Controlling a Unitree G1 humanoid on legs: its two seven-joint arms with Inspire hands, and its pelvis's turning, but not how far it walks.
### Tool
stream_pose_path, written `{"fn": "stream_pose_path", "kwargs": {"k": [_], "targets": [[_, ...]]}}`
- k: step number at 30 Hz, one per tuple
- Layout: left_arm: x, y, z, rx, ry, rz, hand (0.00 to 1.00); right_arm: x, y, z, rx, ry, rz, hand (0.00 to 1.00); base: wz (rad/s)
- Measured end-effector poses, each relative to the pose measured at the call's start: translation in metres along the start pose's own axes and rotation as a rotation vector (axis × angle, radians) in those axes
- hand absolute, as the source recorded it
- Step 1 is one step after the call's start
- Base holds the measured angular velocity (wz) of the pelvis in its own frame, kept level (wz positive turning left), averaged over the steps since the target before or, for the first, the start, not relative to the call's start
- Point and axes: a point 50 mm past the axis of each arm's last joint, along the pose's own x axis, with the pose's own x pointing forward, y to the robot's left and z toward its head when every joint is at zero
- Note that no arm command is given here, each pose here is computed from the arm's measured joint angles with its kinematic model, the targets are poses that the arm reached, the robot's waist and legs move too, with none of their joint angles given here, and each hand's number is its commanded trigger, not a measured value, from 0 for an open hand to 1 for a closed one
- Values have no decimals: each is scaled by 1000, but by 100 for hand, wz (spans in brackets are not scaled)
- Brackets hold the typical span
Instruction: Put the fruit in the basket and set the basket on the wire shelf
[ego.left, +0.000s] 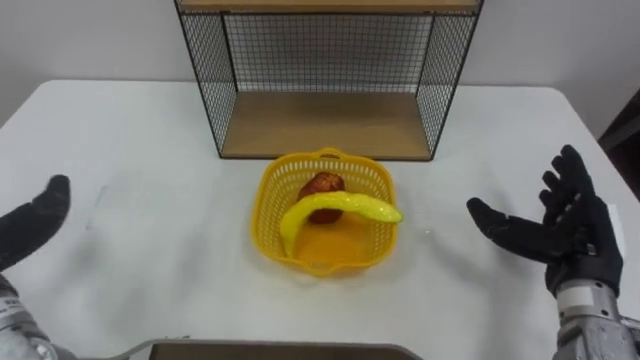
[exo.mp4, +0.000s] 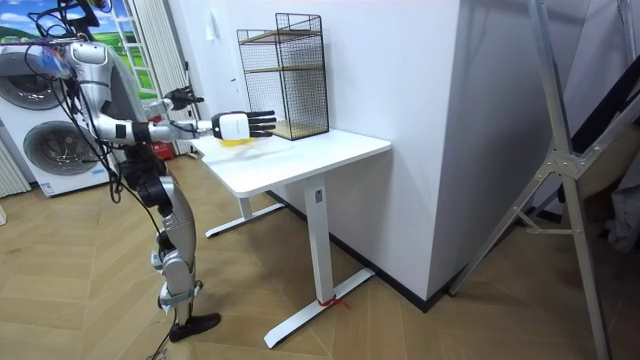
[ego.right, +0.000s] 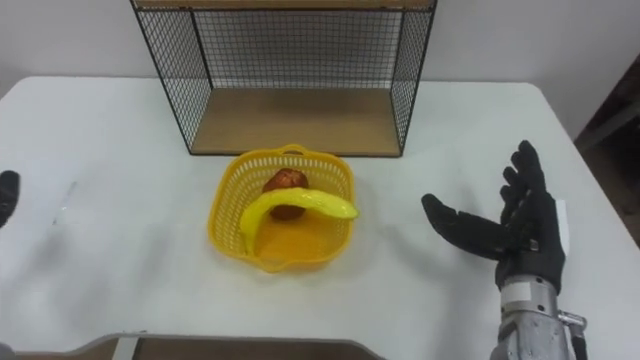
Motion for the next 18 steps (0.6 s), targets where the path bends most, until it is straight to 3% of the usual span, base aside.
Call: {"fn": "stream_pose_path", "kwargs": {"k": [8,18], "targets": [[-10,-21,-6,-103,31,-162,0,-1,9,-1,116,-5,78,0,-9],[-18,-29,-28,-139,142,-261,0,-2,27,-12,160,16,183,0,-4]]}}
